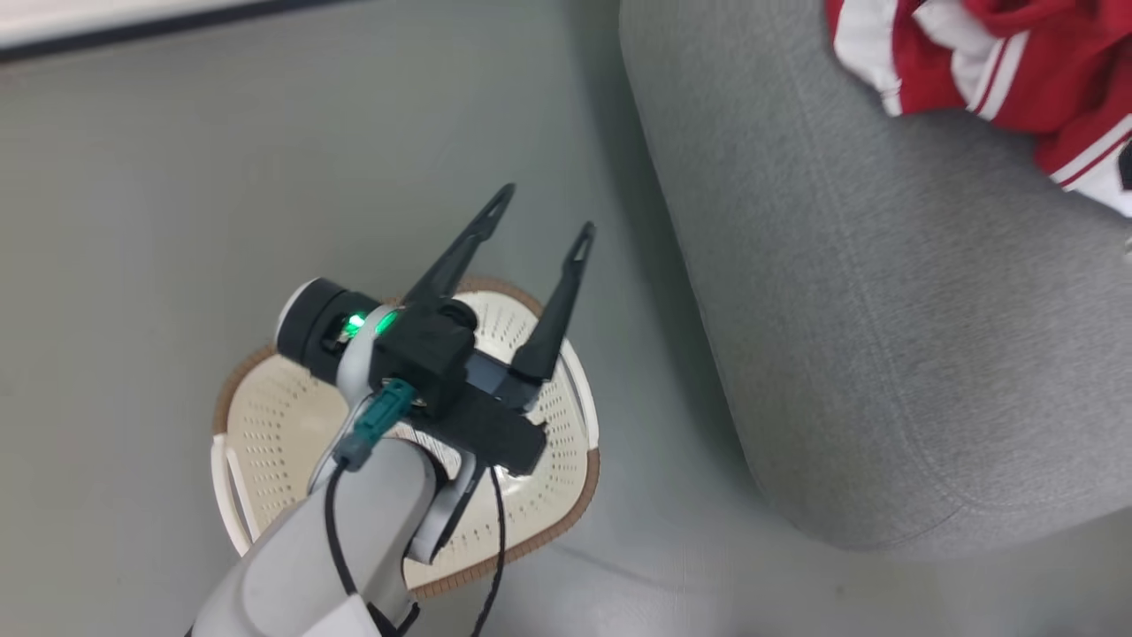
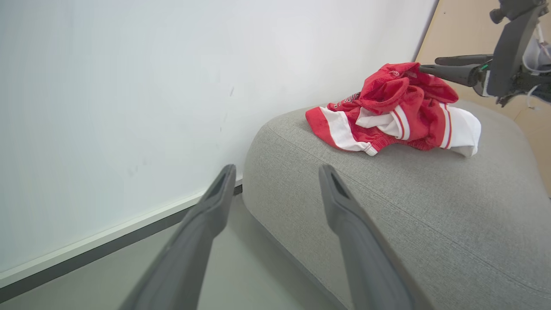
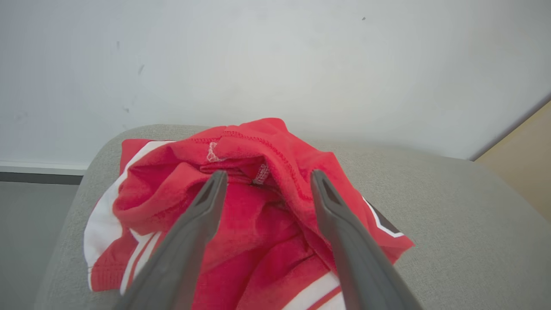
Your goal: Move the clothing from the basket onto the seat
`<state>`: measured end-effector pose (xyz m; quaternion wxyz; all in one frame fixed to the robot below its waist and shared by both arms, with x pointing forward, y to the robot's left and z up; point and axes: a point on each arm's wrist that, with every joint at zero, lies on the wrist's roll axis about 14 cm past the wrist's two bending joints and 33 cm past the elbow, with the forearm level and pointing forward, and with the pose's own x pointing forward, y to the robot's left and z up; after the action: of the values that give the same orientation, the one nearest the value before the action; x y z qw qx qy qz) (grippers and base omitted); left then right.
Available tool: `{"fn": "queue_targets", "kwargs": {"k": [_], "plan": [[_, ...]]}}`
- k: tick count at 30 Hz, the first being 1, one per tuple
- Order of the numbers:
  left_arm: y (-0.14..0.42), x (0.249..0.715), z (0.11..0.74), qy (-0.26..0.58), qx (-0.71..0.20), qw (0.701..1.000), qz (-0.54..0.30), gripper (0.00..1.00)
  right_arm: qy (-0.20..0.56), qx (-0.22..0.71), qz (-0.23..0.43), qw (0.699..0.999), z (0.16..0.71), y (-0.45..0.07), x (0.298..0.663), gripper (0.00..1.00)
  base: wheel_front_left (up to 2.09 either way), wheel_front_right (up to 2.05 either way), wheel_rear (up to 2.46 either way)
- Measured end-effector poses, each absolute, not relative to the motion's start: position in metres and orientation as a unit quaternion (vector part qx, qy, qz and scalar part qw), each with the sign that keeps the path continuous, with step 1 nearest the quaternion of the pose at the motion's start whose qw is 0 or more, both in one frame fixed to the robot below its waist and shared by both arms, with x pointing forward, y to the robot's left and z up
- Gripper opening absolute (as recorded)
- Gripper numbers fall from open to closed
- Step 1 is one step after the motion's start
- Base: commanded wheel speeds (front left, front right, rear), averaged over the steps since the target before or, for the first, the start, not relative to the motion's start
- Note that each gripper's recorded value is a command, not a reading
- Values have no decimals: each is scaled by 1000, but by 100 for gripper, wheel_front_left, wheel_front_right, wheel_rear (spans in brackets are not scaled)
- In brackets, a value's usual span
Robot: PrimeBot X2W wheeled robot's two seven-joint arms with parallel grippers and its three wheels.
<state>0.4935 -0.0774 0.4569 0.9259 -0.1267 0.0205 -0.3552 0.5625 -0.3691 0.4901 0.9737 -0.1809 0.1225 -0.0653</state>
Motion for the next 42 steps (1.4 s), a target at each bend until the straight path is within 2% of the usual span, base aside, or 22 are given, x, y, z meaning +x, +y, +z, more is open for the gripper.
{"fn": "queue_targets", "kwargs": {"k": [10, 21, 34, 42], "plan": [[-47, 490, 473, 23, -126, 946, -298, 100, 115, -150, -29, 981, 491, -333, 532, 100, 0, 0, 0], [32, 470, 476, 35, -106, 975, -194, 100, 77, -89, 36, 992, 498, -263, 504, 100, 0, 0, 0], [144, 404, 470, 43, -96, 993, -51, 100, 14, -15, 98, 995, 518, -168, 459, 100, 0, 0, 0], [174, 367, 484, 14, -107, 994, -1, 100, -19, 8, 97, 995, 526, -148, 419, 100, 0, 0, 0]]}}
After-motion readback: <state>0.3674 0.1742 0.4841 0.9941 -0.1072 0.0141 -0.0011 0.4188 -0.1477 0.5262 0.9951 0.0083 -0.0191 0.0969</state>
